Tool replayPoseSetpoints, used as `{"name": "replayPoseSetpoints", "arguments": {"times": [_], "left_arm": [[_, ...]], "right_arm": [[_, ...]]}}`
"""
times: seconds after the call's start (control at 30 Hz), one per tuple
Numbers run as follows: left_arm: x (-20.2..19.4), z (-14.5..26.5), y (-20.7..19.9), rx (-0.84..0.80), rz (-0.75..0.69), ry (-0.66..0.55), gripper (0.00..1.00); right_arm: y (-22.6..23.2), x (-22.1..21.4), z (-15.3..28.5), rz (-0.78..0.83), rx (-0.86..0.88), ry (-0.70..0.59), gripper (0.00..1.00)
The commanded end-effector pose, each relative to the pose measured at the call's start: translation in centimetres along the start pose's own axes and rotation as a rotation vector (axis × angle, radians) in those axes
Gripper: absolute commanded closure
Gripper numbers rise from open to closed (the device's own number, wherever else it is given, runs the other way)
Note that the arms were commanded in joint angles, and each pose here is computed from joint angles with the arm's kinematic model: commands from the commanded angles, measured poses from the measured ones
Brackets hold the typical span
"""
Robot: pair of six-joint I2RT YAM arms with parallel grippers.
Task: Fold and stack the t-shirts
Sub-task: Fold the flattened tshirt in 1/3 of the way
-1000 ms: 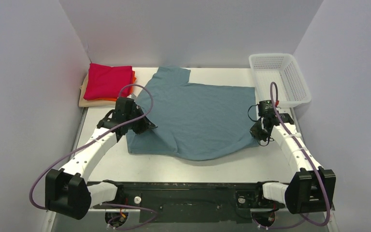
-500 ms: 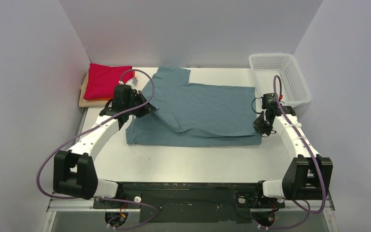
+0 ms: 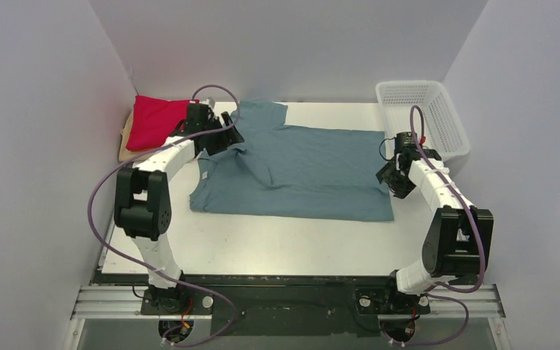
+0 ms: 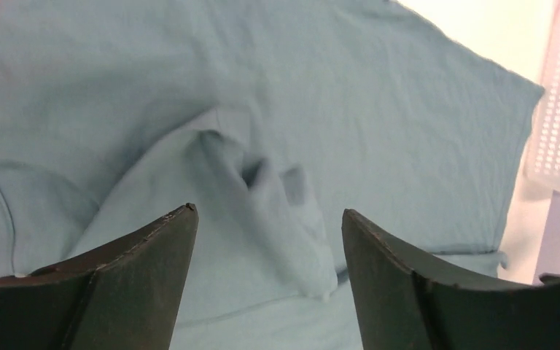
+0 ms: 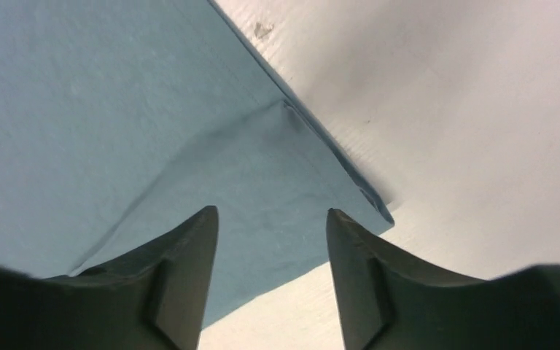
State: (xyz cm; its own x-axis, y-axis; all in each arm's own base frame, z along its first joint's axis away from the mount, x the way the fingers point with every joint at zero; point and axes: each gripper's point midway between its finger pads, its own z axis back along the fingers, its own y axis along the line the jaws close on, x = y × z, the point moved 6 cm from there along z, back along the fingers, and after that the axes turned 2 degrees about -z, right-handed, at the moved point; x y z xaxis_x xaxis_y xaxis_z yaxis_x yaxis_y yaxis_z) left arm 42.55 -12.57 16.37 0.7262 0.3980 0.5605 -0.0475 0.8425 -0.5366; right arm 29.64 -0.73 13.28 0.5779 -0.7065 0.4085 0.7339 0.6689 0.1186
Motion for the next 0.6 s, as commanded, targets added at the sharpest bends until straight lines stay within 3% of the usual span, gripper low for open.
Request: {"name": "replayPoseSetpoints", "arguments": {"times": [0.0,0.1,0.23,0.4,0.57], "left_arm": [[5.1,-0.7,-0.6,0.056,-0.056,-0.06,0.17],[5.4,0.9,-1.3,0.038,-0.052,-0.096,0.15],[1.3,3.5,0.3,0.073,0.003,-0.077,0.13],[-4.4,4.6,1.8,0.051,0.092,-0.017,0.12],[-8.6,3.8,5.3,0.15,0.129,0.071,0.11]], "right_arm": [[0.0,1.4,1.7,-0.029,0.01,-0.102,0.43],[-1.9,0.4,2.3,-0.012,-0.048,-0.151,0.33],[-2.9,-1.4,3.3,0.05,-0.028,-0.191,0.29],[0.5,-5.1,2.7,0.255,0.151,-0.051,0.29],[3.3,-7.5,0.1,0.302,0.223,0.088,0.28]]}}
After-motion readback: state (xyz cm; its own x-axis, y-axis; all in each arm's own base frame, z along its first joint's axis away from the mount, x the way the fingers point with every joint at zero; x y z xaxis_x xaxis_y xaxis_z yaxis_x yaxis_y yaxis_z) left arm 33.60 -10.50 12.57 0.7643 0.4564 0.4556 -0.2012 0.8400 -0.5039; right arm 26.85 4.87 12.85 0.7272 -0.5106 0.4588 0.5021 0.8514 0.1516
